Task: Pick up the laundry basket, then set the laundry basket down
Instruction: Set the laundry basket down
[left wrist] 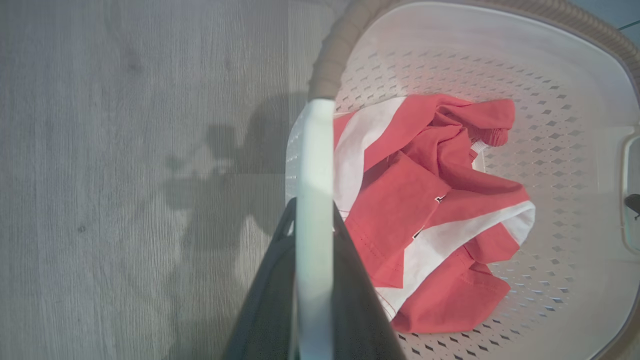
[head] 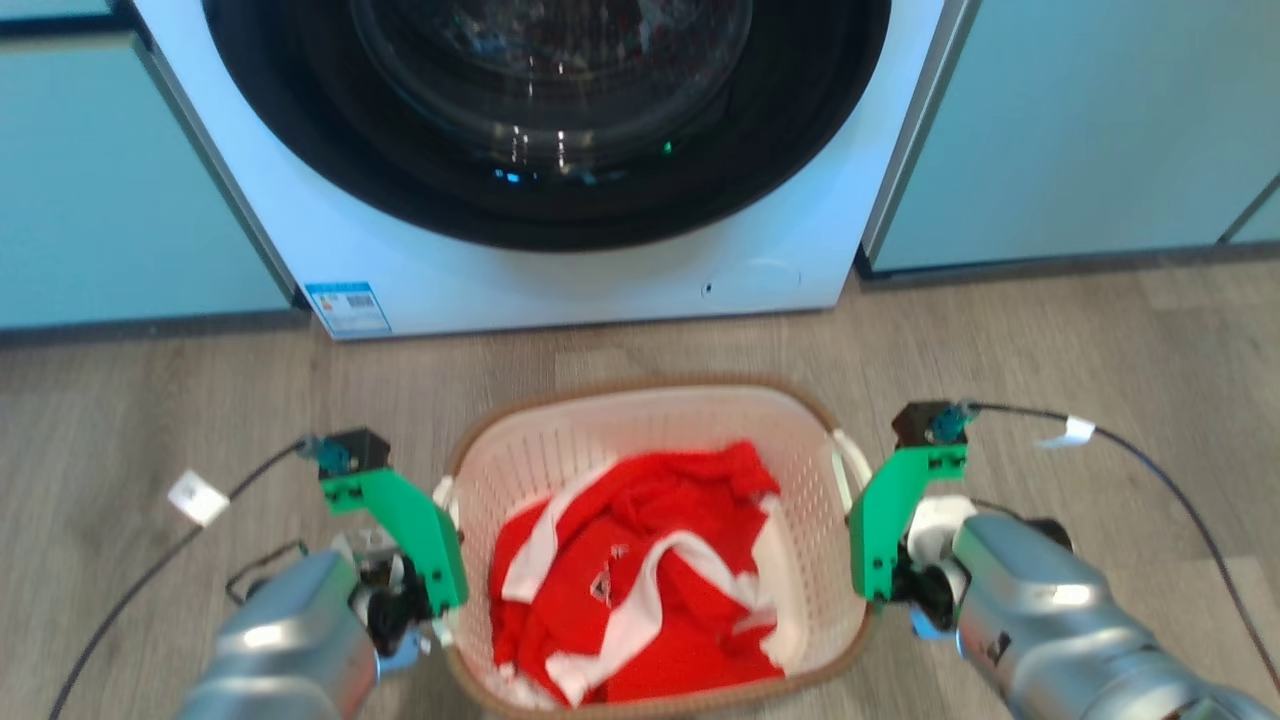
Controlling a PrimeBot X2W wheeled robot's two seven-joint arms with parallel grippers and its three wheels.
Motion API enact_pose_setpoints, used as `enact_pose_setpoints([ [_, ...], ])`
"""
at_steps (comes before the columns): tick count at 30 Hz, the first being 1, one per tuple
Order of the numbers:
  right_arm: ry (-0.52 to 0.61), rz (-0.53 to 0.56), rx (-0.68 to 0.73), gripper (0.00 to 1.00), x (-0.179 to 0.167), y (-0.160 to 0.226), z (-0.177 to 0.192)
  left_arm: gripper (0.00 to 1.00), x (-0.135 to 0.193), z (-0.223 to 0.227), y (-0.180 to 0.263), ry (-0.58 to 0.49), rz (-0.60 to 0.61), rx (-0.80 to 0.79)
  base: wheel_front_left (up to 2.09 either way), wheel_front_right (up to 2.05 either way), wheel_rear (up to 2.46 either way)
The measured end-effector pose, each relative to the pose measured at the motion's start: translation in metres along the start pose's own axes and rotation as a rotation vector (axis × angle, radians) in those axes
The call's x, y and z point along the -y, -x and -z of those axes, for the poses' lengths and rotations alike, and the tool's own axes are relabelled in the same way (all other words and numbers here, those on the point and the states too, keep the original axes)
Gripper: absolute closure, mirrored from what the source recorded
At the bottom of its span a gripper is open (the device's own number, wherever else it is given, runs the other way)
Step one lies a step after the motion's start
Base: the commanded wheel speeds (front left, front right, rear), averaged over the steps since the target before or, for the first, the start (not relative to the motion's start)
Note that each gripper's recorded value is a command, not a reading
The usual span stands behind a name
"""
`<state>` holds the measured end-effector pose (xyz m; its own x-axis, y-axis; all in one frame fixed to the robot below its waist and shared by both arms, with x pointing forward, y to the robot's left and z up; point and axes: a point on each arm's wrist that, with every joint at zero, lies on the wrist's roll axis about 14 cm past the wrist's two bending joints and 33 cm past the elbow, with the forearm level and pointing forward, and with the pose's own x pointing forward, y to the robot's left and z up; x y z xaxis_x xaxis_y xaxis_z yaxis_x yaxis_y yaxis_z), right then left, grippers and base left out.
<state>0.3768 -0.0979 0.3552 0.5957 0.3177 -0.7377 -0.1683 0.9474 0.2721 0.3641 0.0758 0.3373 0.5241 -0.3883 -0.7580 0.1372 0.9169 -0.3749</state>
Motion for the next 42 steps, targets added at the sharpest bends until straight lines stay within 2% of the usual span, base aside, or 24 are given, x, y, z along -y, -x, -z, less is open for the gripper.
enact_pose_setpoints([
  [9,0.005,0.001,0.036,1.00,0.006,-0.024,-0.024,1.00,-0.006,-0.029,-0.021,-0.020,0.002,0.044,0.00,0.00,0.00],
  [22,0.007,-0.001,0.029,1.00,0.021,-0.080,-0.029,1.00,-0.027,-0.041,-0.072,-0.038,0.000,0.063,0.00,0.00,0.00],
  [32,0.020,0.000,-0.043,1.00,0.037,-0.130,0.003,1.00,-0.052,-0.023,-0.118,-0.044,-0.017,0.042,0.00,0.00,0.00],
  [42,0.016,0.015,-0.040,1.00,0.055,-0.174,0.013,1.00,-0.069,-0.020,-0.161,-0.038,-0.021,0.059,0.00,0.00,0.00],
])
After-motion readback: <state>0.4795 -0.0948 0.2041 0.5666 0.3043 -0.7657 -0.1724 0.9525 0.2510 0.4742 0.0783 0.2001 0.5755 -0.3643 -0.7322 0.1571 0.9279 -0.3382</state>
